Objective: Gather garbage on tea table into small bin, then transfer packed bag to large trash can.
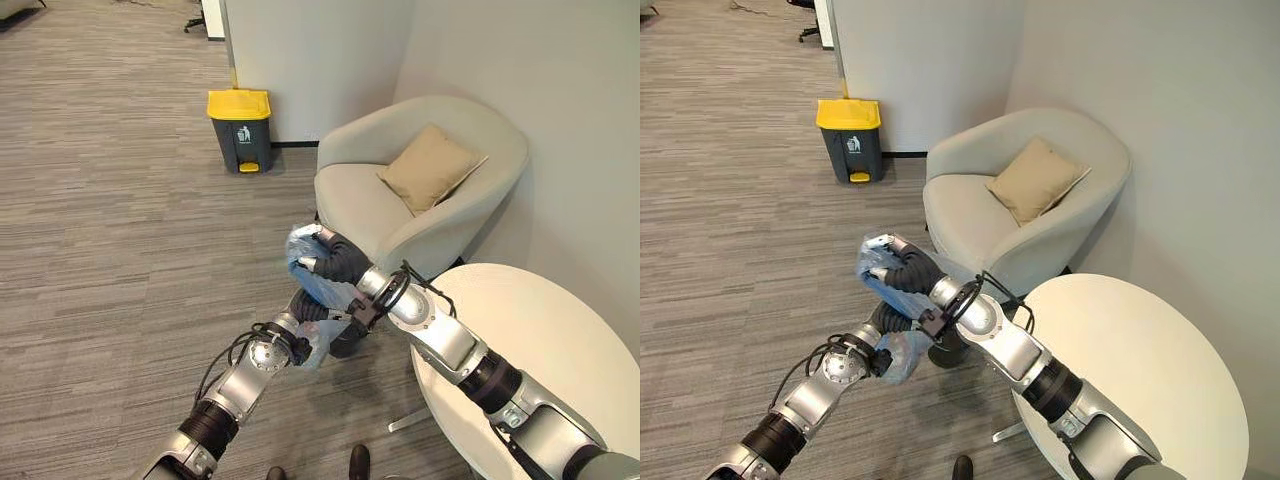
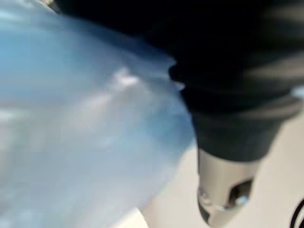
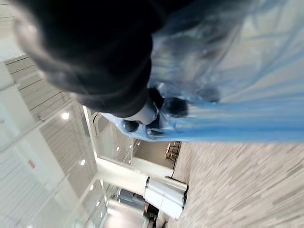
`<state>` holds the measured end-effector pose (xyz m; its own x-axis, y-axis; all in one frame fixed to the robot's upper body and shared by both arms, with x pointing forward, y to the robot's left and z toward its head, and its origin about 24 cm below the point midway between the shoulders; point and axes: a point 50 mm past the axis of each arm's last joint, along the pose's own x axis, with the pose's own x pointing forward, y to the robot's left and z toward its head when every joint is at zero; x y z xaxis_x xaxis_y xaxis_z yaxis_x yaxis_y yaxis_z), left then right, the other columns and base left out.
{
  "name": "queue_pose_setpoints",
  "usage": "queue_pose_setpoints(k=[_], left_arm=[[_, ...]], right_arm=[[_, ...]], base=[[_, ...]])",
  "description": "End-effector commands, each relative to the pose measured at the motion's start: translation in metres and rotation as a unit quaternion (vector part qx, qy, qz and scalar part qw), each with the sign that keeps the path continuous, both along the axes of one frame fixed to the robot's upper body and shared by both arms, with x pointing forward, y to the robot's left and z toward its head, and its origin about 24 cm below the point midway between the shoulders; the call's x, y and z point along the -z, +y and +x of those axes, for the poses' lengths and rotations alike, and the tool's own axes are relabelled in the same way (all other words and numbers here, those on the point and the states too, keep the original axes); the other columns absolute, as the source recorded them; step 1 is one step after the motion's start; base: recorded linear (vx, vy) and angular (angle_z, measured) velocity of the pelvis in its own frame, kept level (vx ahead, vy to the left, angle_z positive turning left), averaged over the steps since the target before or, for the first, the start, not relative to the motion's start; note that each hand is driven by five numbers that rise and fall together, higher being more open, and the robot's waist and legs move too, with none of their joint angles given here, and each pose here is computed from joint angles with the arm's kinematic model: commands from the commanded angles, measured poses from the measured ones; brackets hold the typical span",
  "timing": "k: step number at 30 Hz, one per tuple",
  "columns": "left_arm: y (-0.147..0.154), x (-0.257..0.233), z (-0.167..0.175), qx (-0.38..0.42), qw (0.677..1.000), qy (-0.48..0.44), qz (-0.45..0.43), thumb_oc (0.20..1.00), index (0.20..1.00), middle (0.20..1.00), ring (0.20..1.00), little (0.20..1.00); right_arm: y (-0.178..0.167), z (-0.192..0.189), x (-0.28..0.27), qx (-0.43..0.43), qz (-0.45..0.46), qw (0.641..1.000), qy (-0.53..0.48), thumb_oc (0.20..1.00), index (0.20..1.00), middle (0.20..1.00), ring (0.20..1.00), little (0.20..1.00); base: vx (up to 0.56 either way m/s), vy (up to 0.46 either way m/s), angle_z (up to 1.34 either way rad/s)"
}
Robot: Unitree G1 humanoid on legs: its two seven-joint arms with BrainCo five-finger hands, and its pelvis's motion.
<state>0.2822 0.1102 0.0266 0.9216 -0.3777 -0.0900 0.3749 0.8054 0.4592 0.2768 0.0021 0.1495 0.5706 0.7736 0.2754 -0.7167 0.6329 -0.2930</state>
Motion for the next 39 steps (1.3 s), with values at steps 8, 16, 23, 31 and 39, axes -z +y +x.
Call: queue_pose_setpoints(k=[8, 16, 23, 31, 39], left_arm=[[-0.043, -0.025, 0.024, 0.036, 0.998, -0.059, 0.008, 0.812, 0.812, 0.812, 0.812, 0.812], [-0.041, -0.059, 0.038, -0.005, 0.991, -0.102, -0.086, 0.200, 0.200, 0.200, 0.200, 0.200], [-0.024, -0.062, 0.033, -0.033, 0.986, -0.105, -0.124, 0.200, 0.200, 0.200, 0.200, 0.200], [-0.005, -0.068, 0.025, -0.051, 0.980, -0.127, -0.143, 0.200, 0.200, 0.200, 0.200, 0.200], [0.025, -0.064, 0.006, -0.096, 0.972, -0.136, -0.167, 0.200, 0.200, 0.200, 0.200, 0.200]], right_arm=[[0.046, -0.021, -0.062, -0.094, 0.142, 0.985, -0.034, 0.200, 0.200, 0.200, 0.200, 0.200], [0.047, -0.021, -0.053, -0.095, 0.123, 0.987, -0.028, 0.200, 0.200, 0.200, 0.200, 0.200], [0.031, -0.016, -0.051, -0.054, 0.075, 0.992, -0.090, 0.200, 0.200, 0.200, 0.200, 0.200], [0.005, -0.008, -0.057, 0.020, -0.016, 0.975, -0.219, 1.000, 1.000, 1.000, 1.000, 1.000], [-0.041, -0.014, -0.064, 0.127, -0.087, 0.916, -0.371, 1.000, 1.000, 1.000, 1.000, 1.000]], base=[[0.00, 0.000, 0.00], [0.00, 0.000, 0.00], [0.00, 0.000, 0.00], [0.00, -0.001, 0.00], [0.00, 0.000, 0.00]])
